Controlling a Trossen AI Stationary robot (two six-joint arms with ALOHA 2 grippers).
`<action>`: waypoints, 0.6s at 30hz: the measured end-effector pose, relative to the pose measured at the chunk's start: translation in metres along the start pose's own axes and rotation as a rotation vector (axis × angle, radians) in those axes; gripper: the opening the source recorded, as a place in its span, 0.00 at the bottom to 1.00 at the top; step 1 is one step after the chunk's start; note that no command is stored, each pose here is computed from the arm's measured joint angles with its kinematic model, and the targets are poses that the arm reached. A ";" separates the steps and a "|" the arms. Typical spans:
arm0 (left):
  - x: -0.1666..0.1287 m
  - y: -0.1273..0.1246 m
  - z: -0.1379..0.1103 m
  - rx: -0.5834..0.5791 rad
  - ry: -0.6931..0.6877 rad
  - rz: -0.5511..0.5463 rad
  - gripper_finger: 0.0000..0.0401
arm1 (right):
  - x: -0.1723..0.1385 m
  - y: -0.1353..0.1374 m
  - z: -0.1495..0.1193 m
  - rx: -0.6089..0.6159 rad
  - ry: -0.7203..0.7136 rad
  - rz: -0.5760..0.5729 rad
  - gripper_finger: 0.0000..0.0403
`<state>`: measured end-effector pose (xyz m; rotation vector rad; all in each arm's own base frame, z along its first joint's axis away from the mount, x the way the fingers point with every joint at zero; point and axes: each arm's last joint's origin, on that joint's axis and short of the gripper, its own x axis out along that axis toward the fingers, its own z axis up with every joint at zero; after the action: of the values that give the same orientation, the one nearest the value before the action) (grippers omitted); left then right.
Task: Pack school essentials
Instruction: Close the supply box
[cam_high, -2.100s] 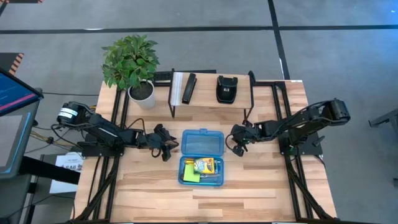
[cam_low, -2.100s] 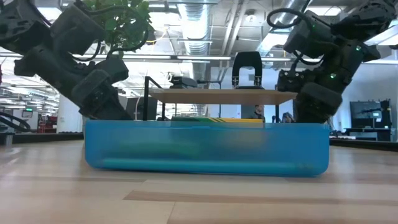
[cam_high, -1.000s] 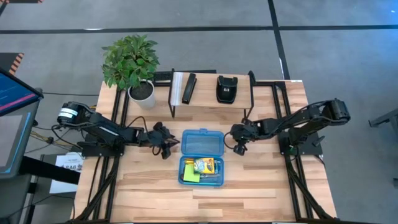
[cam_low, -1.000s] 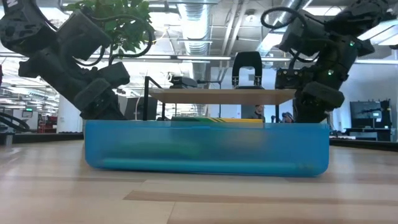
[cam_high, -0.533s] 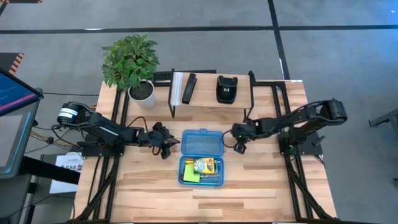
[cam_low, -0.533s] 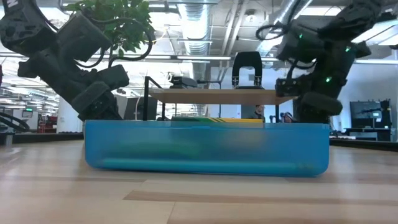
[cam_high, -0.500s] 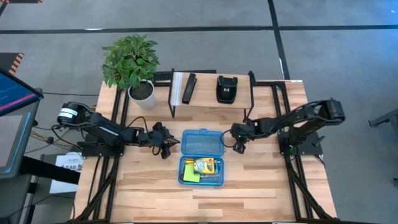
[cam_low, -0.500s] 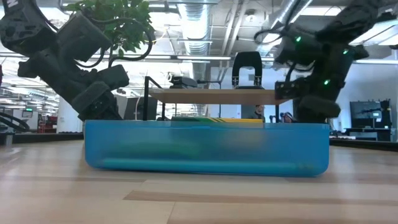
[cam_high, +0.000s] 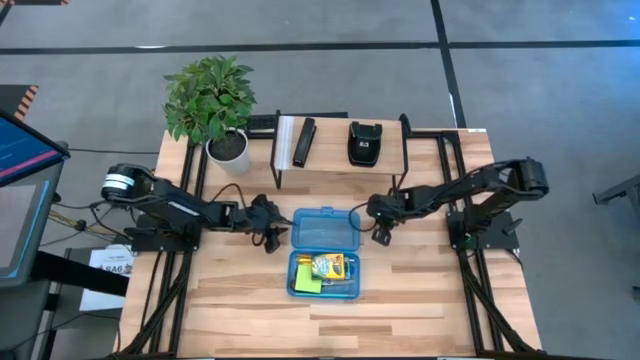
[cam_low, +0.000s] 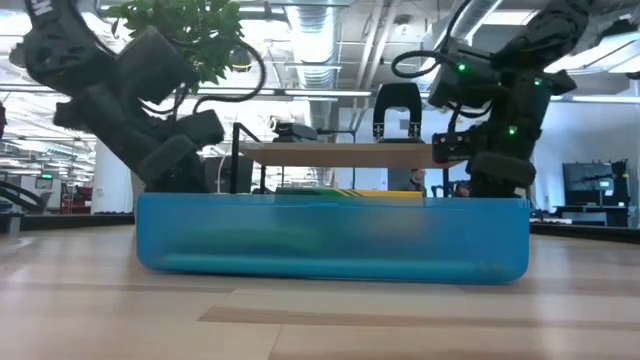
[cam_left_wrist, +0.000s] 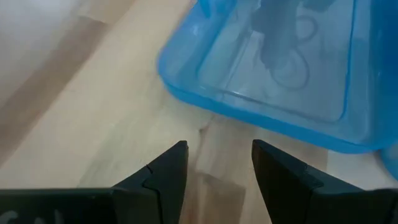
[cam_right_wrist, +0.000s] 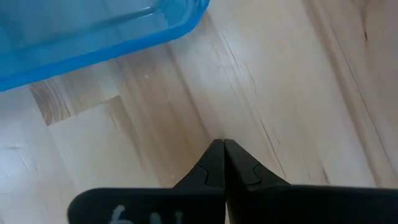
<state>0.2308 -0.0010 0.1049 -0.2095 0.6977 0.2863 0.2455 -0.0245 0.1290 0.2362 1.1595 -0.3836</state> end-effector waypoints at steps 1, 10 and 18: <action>0.004 -0.001 0.001 0.014 0.011 0.004 0.42 | 0.000 -0.001 0.001 0.001 0.003 0.006 0.02; 0.022 -0.005 0.004 0.040 0.055 0.046 0.42 | 0.009 0.002 0.010 -0.038 0.027 -0.005 0.02; 0.022 -0.005 0.005 0.033 0.042 0.042 0.42 | 0.001 0.007 0.034 -0.051 -0.083 0.019 0.02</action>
<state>0.2513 -0.0004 0.0948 -0.1698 0.7488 0.3110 0.2776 -0.0308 0.1413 0.1854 1.0838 -0.3433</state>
